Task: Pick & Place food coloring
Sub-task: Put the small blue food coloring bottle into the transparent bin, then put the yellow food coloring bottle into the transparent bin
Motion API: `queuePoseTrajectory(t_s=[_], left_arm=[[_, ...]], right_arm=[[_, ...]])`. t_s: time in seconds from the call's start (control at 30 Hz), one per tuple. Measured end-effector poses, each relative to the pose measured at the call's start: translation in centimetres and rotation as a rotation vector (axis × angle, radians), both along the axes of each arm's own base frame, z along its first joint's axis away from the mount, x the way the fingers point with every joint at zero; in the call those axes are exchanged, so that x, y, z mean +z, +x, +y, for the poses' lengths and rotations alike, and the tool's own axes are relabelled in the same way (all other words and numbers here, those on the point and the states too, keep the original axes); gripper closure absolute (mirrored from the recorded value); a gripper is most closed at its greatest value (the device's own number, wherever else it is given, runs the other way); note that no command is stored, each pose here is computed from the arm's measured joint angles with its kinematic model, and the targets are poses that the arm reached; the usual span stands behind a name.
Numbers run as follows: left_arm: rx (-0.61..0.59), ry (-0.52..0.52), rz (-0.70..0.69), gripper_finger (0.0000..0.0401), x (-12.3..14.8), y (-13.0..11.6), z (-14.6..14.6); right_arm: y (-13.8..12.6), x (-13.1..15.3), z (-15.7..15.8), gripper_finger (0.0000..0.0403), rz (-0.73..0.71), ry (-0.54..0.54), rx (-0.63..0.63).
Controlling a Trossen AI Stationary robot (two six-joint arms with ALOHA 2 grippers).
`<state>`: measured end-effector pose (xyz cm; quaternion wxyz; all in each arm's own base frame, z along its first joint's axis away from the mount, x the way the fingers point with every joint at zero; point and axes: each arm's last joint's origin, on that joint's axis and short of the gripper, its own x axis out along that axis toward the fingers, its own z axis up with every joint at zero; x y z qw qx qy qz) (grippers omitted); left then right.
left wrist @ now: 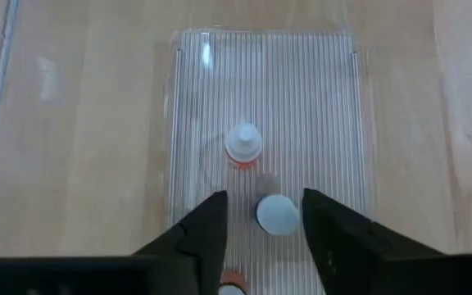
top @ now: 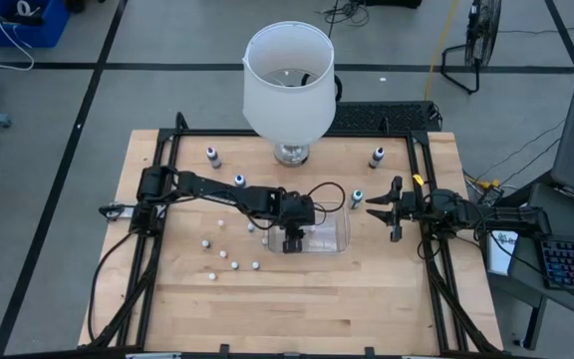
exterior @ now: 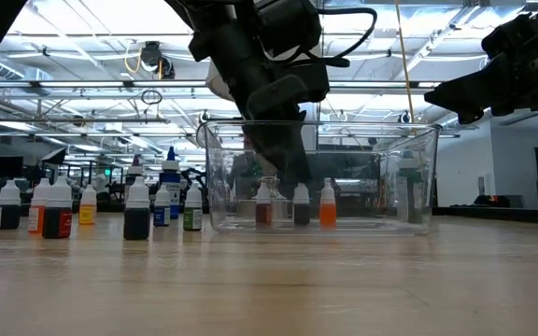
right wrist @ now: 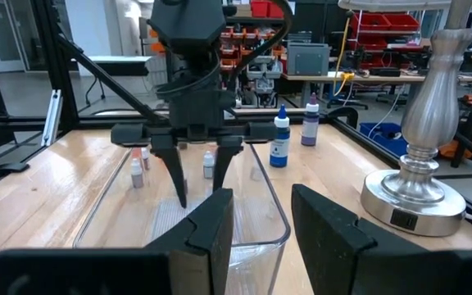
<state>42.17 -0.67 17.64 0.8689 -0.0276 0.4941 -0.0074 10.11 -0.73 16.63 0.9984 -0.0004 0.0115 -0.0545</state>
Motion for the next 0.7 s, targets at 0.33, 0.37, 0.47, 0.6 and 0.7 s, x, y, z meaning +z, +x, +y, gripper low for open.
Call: queuePoseTrajectory(t_s=[0.33,0.37,0.47,0.6,0.7], left_arm=[[-0.011,0.015,0.006,0.0219,1.4,-0.1,0.0],[-0.022,0.021,-0.017,0.0218,2.5,0.0,0.0],[-0.053,0.044,-0.072,0.0218,6.3,-0.6,0.2],[-0.069,0.073,-0.169,0.0218,11.3,-2.9,0.4],[-0.092,0.072,-0.235,0.0217,14.2,-5.7,0.4]], right_arm=[[0.0,0.0,0.0,0.0289,-0.001,0.0,0.0],[0.0,0.0,0.0,0.0289,0.0,0.0,0.0],[0.0,0.0,0.0,0.0289,-0.001,0.0,0.0],[0.0,0.0,0.0,0.0289,0.001,0.0,0.0],[0.0,0.0,0.0,0.0289,0.001,0.0,0.0]])
